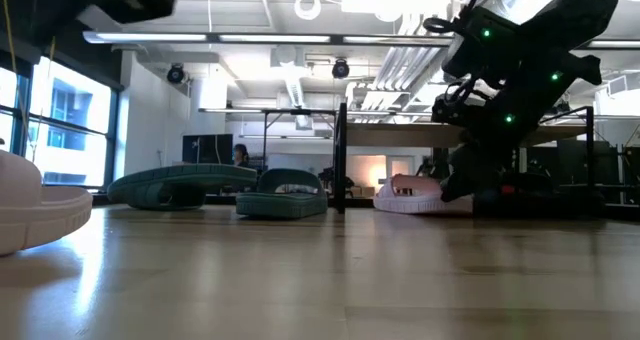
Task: Pick and place slides into the shelf
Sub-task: Put the pink slipper under the shelf
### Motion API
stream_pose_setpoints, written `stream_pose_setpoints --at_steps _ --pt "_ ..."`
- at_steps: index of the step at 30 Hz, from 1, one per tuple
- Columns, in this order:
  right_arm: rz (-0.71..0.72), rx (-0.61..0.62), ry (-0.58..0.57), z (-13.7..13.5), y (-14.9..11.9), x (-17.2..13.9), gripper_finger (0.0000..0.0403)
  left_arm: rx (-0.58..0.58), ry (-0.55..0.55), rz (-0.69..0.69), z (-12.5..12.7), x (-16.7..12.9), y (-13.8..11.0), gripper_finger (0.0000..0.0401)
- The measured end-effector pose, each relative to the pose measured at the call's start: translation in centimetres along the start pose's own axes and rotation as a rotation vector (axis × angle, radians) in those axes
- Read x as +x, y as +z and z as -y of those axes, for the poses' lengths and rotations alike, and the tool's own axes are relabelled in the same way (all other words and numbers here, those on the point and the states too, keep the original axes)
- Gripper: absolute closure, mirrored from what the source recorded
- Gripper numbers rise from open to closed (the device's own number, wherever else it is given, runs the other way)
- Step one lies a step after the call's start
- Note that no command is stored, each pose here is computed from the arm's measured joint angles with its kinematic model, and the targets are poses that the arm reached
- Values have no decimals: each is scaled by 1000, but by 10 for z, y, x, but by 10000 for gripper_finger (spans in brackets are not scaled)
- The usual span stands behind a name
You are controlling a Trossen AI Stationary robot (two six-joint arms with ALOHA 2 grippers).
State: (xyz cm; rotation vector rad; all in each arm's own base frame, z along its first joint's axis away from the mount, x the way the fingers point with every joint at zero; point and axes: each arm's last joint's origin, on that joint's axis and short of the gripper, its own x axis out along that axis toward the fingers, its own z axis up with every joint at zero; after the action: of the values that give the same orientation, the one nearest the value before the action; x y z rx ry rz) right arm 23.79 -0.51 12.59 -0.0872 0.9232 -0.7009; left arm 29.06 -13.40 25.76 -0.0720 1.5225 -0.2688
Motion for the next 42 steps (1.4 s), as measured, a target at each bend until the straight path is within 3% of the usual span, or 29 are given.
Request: stream_pose_setpoints --at_steps 9,15,18,22,28,32,38,42 --pt "36 -63 -10 -10 -3 -8 217 -16 -22 0 21 7 -4 162" --pt "62 -118 19 -18 -5 -15 217 46 83 85 54 22 -8 162" --pt "90 -153 41 -23 -5 -19 217 25 145 131 72 36 -9 162" --pt "169 -202 85 -32 1 -25 217 -48 235 64 84 60 -18 162" --pt "306 -206 124 -39 14 -32 217 -200 361 -99 85 93 -28 162" --pt "350 -178 132 -40 19 -34 217 -248 422 -125 82 107 -27 162" --pt "353 -166 138 -40 19 -34 217 -277 507 -98 78 116 -24 164" --pt "353 -149 142 -41 20 -34 218 -273 558 -65 75 116 -24 187"
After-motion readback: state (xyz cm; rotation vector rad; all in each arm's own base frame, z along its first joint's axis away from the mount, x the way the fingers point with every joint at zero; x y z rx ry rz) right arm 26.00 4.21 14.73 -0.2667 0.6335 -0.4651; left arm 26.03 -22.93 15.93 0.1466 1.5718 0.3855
